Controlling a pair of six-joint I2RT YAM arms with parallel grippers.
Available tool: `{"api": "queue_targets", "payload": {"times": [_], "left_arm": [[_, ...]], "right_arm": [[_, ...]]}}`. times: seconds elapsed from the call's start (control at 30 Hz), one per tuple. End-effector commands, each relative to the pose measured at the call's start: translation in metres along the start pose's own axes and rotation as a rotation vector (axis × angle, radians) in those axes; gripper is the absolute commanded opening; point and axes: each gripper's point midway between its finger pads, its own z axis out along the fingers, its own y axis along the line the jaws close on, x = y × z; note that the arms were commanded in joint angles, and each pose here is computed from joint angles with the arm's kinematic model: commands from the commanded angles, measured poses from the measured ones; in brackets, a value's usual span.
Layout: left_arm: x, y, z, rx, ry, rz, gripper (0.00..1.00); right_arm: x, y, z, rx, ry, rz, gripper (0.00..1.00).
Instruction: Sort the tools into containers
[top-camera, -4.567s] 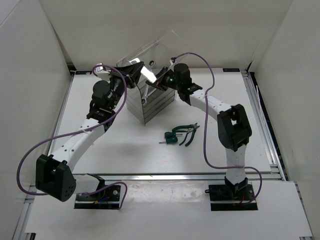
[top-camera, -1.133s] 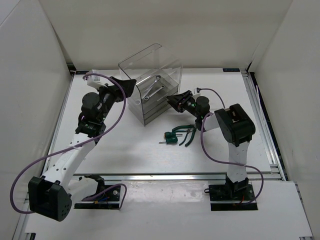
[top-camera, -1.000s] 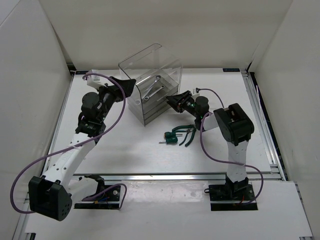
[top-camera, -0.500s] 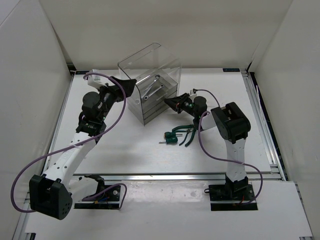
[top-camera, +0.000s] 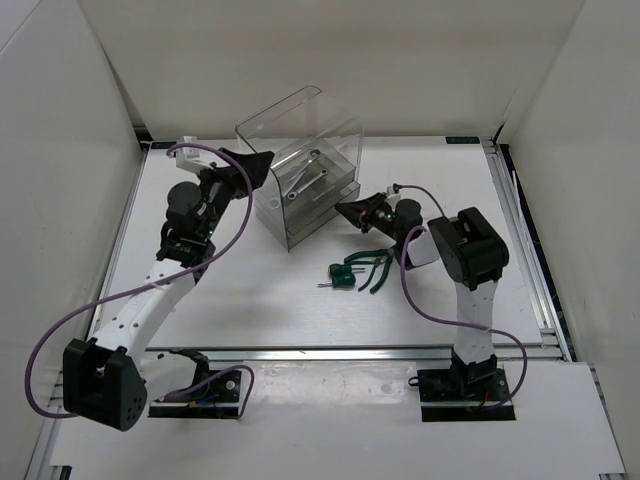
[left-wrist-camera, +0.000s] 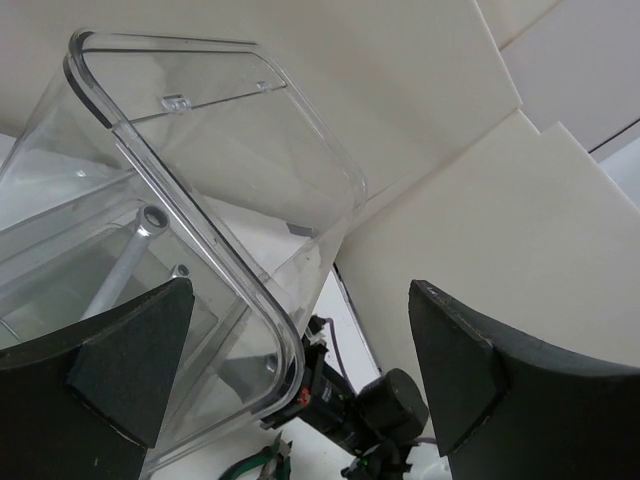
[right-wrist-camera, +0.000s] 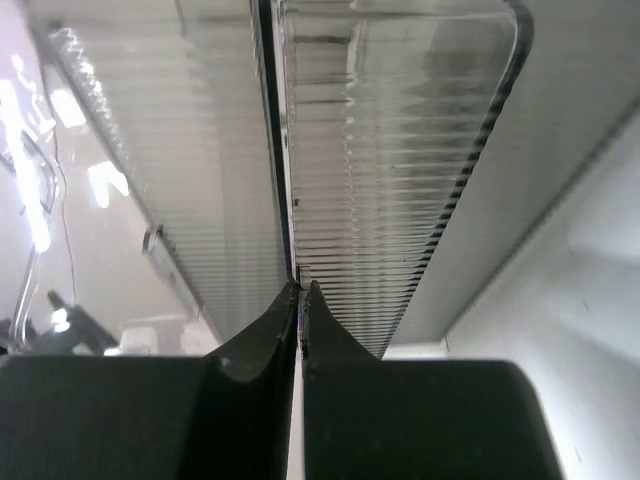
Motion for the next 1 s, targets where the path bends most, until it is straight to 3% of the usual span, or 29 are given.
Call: {"api": "queue_targets", "payload": {"times": [0.0, 0.67, 0.73, 0.9, 0.97], "left_arm": [[-0.005, -0.003, 0.005, 0.024, -0.036, -0.028, 0.99], [-0.004, 0.022, 0.029, -0.020, -0.094, -0.141, 0.99], [-0.004, 0.022, 0.031, -0.019, -0.095, -0.143, 0.99], [-0.002, 0.023, 0.031, -0.021, -0.091, -0.145, 0.99], [-0.002, 0.023, 0.030, -0.026, -0.087, -0.139, 0.99]], "right_arm": [[0.001, 0.006, -0.020, -0.001, 0.017, -0.028, 0.00], [0.025, -0.017, -0.105, 0.164, 0.025, -0.011, 0.00], [0.027, -0.020, -0.105, 0.187, 0.035, -0.020, 0.07], [0.018, -0.005, -0.110, 0.215, 0.003, -0.112, 0.36], [0.016, -0.010, -0.117, 0.297, 0.015, -0.200, 0.40]]}}
